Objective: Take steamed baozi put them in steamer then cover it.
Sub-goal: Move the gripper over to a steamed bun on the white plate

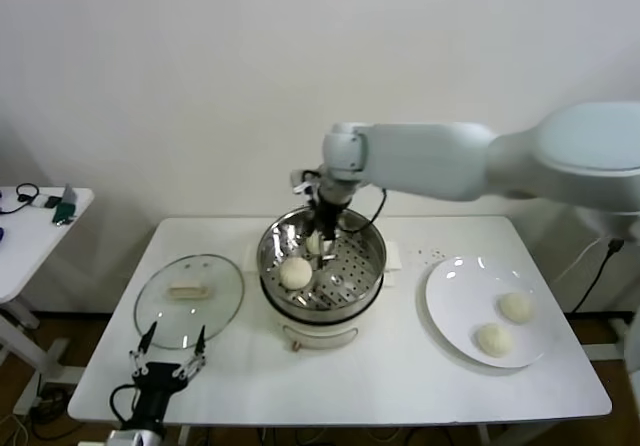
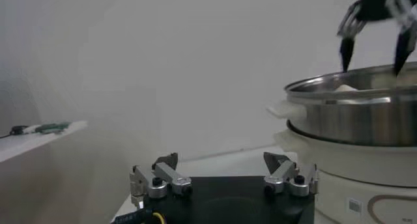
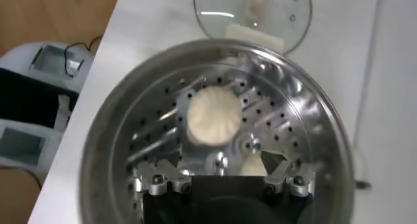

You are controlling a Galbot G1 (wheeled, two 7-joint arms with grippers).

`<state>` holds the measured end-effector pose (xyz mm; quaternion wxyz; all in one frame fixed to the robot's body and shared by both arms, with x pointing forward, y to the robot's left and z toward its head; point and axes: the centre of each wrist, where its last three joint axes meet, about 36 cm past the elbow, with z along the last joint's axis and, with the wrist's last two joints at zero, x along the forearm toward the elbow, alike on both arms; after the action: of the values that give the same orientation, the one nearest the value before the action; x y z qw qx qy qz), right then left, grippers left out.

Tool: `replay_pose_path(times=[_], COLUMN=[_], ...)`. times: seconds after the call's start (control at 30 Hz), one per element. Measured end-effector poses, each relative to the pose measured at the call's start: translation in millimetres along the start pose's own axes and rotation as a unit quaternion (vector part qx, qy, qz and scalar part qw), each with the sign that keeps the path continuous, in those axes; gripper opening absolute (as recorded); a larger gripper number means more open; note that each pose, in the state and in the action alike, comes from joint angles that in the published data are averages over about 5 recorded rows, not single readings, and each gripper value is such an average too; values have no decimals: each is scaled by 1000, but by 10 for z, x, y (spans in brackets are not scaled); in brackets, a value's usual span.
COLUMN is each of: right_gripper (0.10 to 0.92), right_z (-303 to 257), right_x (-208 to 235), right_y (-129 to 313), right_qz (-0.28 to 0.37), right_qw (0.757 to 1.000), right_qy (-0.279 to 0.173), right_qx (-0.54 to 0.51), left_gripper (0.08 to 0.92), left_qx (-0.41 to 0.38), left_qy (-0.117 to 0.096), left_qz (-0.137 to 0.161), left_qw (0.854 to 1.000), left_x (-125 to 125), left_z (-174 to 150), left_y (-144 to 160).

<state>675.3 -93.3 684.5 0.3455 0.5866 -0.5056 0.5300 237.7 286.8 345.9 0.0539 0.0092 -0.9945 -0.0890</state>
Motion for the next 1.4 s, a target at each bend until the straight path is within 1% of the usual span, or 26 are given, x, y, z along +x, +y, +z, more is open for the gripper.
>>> replay_pose_path(times=[0.1, 0.2, 0.4, 0.6, 0.83, 1.07, 1.4], right_gripper=[823, 823, 823, 823, 823, 823, 823], right_z=[268, 570, 1257, 1873, 2415, 2756, 3060], right_x=[219, 339, 361, 116, -335, -703, -1103], right_y=[171, 376, 792, 1164, 1540, 1781, 1988], right_qz=[5, 7, 10, 7, -11, -32, -53], right_qw=[1000, 1000, 999, 998, 996, 993, 989], right_qy=[7, 15, 30, 49, 69, 87, 104], right_qx=[0, -3, -20, -37, -56, -69, -90], left_gripper=[823, 823, 823, 823, 823, 823, 823], left_qx=[1, 2, -1, -3, -7, -4, 7], left_qy=[3, 4, 6, 8, 14, 25, 32], left_qz=[-1, -1, -4, -7, -11, -12, -14], left_qw=[1000, 1000, 1000, 1000, 1000, 1000, 999], left_x=[-6, -14, -10, 3, 47, 92, 117], left_z=[12, 16, 9, -7, 3, 57, 85], left_y=[-12, -23, -28, -51, -61, -92, -108])
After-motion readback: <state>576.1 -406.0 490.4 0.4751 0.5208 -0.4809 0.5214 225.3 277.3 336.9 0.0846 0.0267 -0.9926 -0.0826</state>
